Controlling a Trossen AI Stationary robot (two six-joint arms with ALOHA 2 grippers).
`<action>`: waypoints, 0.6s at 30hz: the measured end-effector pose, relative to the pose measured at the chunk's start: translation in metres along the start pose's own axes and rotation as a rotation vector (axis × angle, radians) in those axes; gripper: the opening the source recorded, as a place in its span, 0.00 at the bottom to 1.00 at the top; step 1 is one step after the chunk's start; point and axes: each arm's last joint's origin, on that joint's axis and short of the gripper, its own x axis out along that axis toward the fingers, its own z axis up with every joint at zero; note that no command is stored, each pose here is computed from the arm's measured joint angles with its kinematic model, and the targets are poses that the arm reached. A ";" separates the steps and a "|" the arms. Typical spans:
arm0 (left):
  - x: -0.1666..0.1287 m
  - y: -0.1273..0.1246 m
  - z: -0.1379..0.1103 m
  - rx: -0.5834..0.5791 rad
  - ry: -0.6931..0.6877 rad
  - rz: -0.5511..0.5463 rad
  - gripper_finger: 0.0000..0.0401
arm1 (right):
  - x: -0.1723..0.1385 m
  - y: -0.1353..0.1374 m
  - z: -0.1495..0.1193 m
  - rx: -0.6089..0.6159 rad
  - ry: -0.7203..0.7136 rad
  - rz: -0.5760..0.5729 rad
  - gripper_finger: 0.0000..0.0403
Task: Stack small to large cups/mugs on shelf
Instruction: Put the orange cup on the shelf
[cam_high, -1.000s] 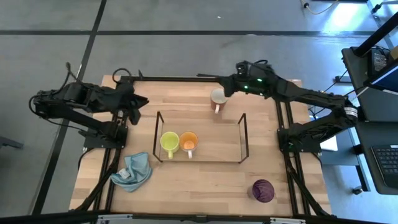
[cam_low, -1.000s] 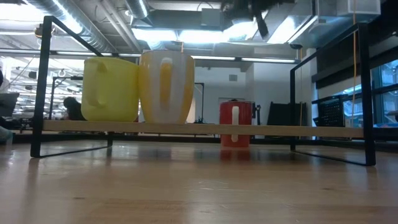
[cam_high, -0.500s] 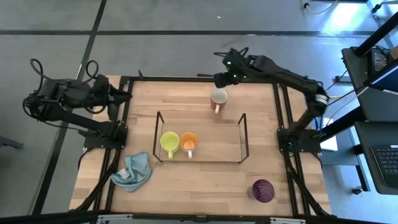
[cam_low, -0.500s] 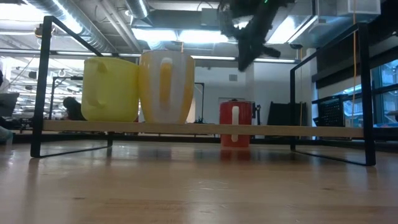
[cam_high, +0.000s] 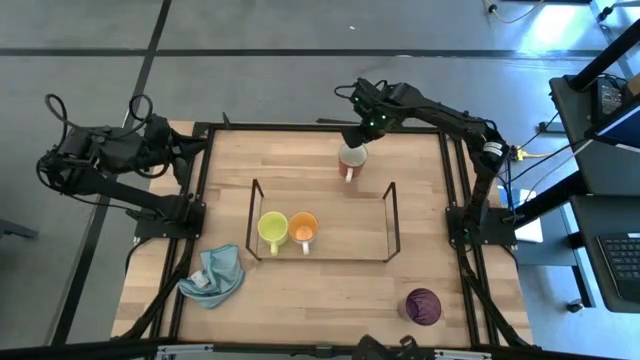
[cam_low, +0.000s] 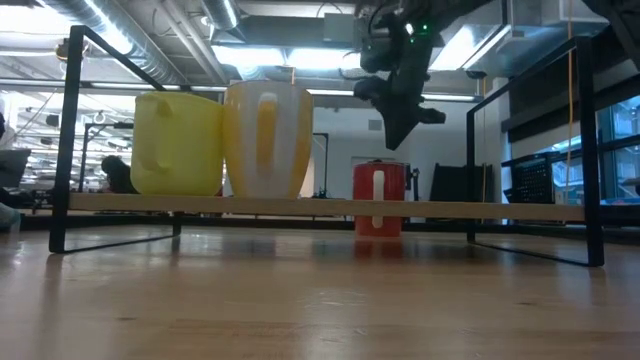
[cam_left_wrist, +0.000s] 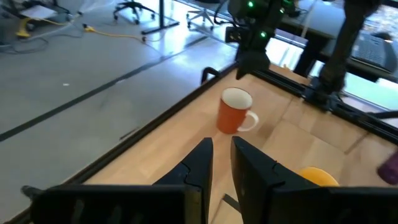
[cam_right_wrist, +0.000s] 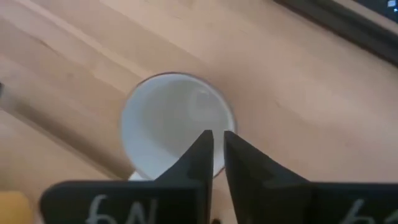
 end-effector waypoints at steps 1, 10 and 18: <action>0.000 0.000 0.000 0.000 -0.006 0.011 0.13 | 0.001 -0.001 0.001 -0.016 0.000 -0.002 0.12; 0.000 0.002 0.001 0.009 -0.030 0.062 0.13 | 0.003 0.003 0.005 -0.254 -0.037 0.041 0.30; 0.000 0.002 0.001 0.007 -0.037 0.074 0.13 | 0.029 0.003 0.007 -0.325 0.049 0.033 0.34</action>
